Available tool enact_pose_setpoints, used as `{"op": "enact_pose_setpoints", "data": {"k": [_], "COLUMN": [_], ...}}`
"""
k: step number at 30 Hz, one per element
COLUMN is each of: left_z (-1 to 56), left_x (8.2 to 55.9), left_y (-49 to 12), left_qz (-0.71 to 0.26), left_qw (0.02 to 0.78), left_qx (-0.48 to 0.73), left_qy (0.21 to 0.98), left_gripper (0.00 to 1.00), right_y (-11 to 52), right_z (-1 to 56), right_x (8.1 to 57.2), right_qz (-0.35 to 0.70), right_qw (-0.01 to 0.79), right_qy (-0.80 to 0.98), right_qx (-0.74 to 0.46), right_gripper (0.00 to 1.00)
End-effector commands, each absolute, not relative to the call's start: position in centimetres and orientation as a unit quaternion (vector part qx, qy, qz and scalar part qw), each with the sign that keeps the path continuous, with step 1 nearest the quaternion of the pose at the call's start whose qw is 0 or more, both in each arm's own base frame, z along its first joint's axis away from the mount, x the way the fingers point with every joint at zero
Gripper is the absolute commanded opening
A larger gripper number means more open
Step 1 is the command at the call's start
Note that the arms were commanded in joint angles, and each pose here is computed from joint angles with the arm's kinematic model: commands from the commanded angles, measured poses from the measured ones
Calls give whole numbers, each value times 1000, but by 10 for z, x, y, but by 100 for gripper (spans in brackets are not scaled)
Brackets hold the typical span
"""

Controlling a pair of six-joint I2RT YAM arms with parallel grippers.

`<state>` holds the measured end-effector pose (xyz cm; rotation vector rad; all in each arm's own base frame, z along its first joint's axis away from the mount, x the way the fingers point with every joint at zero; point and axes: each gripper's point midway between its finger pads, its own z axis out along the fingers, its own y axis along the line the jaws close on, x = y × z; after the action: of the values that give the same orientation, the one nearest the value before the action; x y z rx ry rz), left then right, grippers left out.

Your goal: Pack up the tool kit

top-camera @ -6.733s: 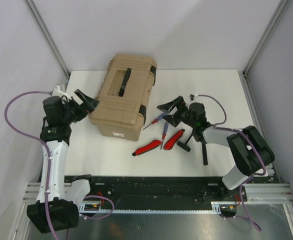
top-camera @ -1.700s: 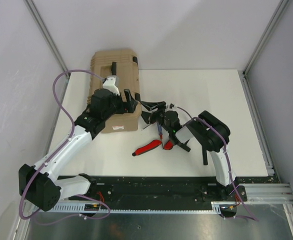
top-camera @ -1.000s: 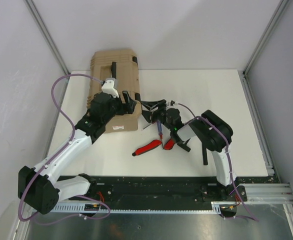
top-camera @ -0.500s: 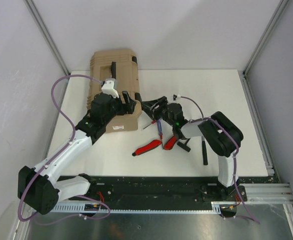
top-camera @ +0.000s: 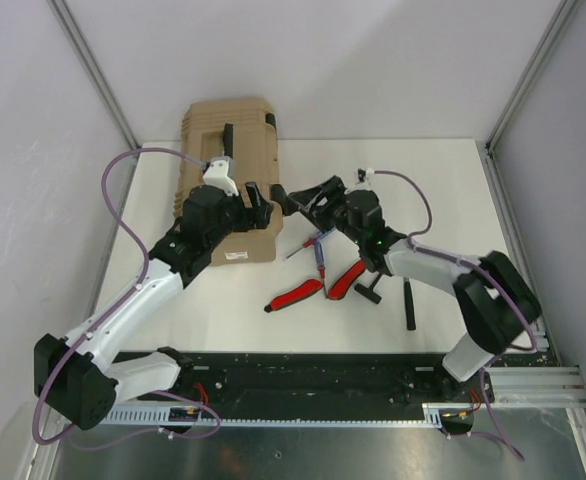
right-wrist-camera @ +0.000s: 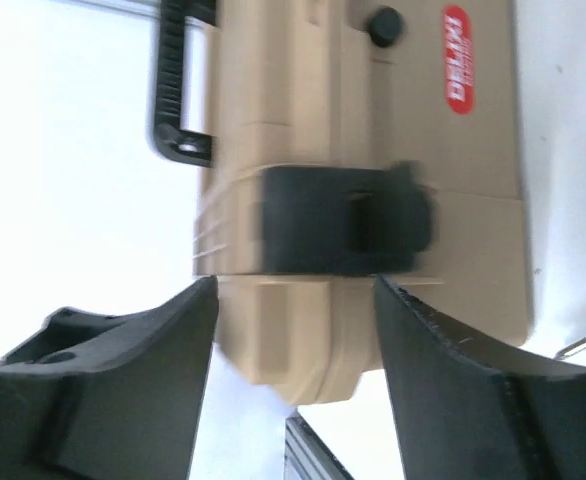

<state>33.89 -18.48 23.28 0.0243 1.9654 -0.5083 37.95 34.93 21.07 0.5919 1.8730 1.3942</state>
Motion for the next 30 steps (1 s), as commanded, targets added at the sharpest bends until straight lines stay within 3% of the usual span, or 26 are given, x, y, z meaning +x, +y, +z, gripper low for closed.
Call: {"op": "enact_pose_setpoints", "data": {"k": [1,6,17,26,30], "left_z": [137,172,258,308,312], "left_x": [271,281,306,383,428], "left_y": [-154,-155,-138,-61,-67], "left_qz": [-125,-133,-138,-107,-130], "left_qw": [339,375,469,509,508], "left_qx": [7,4,0,-106,-81], "left_qy": [932,917,873,847,848], "left_gripper": [86,90,99,100,99], "right_y": [319,298,308,316,301], "right_z": [284,295,279,289,278], "right_x": [378,378,388,421,433], "right_qz": [515,461,404,433,430], "right_qw": [445,484,482,481,475], "right_qy": [699,717,767,762,768], "right_qx": [218,198,129,20,-6], "right_gripper": [76,85,87,85,85]}}
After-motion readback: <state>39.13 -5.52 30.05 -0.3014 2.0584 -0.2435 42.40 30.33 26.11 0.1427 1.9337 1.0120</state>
